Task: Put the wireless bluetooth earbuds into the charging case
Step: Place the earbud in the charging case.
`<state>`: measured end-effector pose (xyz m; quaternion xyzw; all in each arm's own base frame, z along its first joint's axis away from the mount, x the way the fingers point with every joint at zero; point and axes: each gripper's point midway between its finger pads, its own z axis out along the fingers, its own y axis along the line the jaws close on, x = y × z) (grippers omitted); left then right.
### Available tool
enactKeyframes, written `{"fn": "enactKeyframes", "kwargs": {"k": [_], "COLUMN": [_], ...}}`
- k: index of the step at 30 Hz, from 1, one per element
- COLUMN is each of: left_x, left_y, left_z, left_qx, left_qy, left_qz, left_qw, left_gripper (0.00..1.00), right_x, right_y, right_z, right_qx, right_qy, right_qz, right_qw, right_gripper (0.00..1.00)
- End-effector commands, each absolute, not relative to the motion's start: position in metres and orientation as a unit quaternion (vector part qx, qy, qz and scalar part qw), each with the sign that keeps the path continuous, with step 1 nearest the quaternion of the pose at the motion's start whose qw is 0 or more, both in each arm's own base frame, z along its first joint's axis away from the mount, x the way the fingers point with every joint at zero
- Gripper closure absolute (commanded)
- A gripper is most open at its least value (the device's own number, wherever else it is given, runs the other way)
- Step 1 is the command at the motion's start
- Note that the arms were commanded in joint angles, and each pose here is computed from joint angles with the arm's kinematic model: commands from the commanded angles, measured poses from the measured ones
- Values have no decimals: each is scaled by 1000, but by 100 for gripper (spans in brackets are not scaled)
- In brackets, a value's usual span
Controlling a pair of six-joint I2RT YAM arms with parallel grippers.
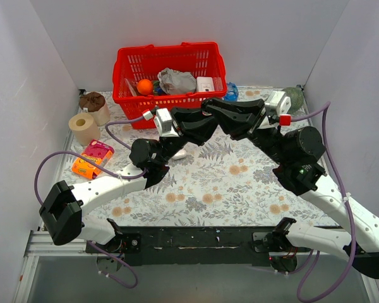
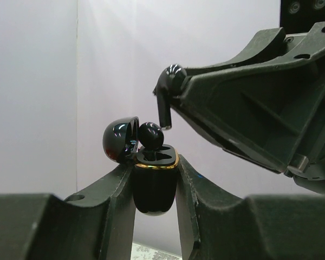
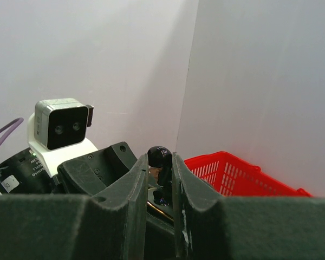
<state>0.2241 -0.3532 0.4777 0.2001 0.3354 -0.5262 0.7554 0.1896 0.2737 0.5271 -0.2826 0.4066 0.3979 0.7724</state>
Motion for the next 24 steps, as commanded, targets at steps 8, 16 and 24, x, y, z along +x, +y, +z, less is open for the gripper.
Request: {"fn": "enactKeyframes", "kwargs": {"k": [8, 16, 24], "left_x": [220, 219, 220], "left_y": [-345, -345, -343], "left_z": [493, 493, 495], "left_qx": [201, 201, 199], "left_qy": [316, 316, 316], "left_qz": [-520, -519, -515], "left_qw": [768, 768, 772], "left_gripper": [100, 100, 100], "right_x": [190, 190, 187], "right_y": [279, 283, 285], "right_z": [519, 512, 504], "right_qx": [-282, -286, -297], "right_qy": [409, 420, 427], "right_qz": [407, 415, 419], "right_qw": [767, 755, 745], "right_gripper": [99, 99, 99]}}
